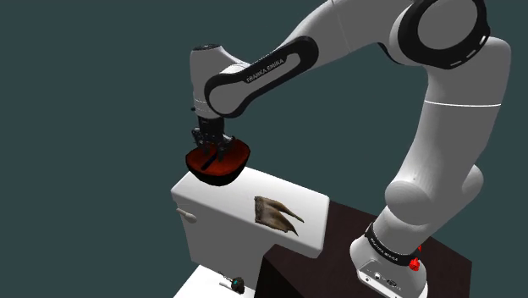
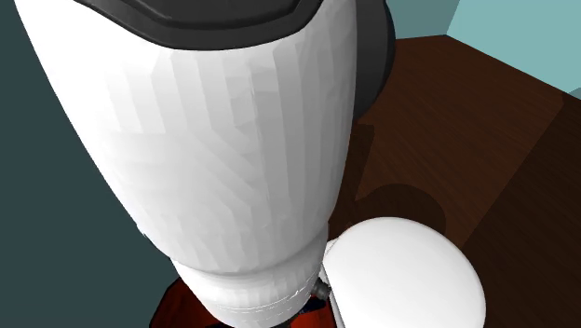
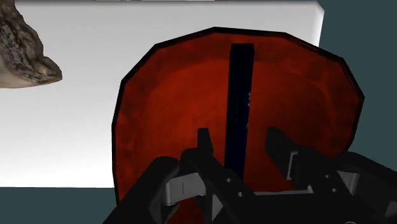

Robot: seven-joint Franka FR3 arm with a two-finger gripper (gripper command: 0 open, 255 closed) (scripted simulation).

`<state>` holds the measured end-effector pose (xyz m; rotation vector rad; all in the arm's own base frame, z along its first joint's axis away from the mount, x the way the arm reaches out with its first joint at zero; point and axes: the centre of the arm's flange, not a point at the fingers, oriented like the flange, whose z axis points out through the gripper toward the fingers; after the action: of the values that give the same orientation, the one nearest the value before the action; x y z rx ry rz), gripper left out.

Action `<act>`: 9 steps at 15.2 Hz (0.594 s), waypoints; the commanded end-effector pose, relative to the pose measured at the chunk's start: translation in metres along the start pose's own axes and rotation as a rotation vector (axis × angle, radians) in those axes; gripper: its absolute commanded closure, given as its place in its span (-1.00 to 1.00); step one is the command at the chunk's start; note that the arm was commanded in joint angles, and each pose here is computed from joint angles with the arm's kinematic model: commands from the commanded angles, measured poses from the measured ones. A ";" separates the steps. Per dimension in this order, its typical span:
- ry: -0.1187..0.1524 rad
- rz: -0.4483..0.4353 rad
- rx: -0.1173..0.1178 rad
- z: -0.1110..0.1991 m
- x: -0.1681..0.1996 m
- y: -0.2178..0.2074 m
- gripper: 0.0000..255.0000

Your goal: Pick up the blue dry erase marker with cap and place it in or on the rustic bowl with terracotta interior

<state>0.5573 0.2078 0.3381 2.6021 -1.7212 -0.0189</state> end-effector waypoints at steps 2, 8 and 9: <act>-0.001 0.001 -0.004 0.002 0.001 0.001 -1.00; -0.001 0.001 -0.004 -0.037 0.001 0.001 -1.00; -0.001 0.001 -0.004 -0.047 0.001 0.001 -1.00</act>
<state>0.5597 0.2089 0.3727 2.5995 -1.7207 -0.0221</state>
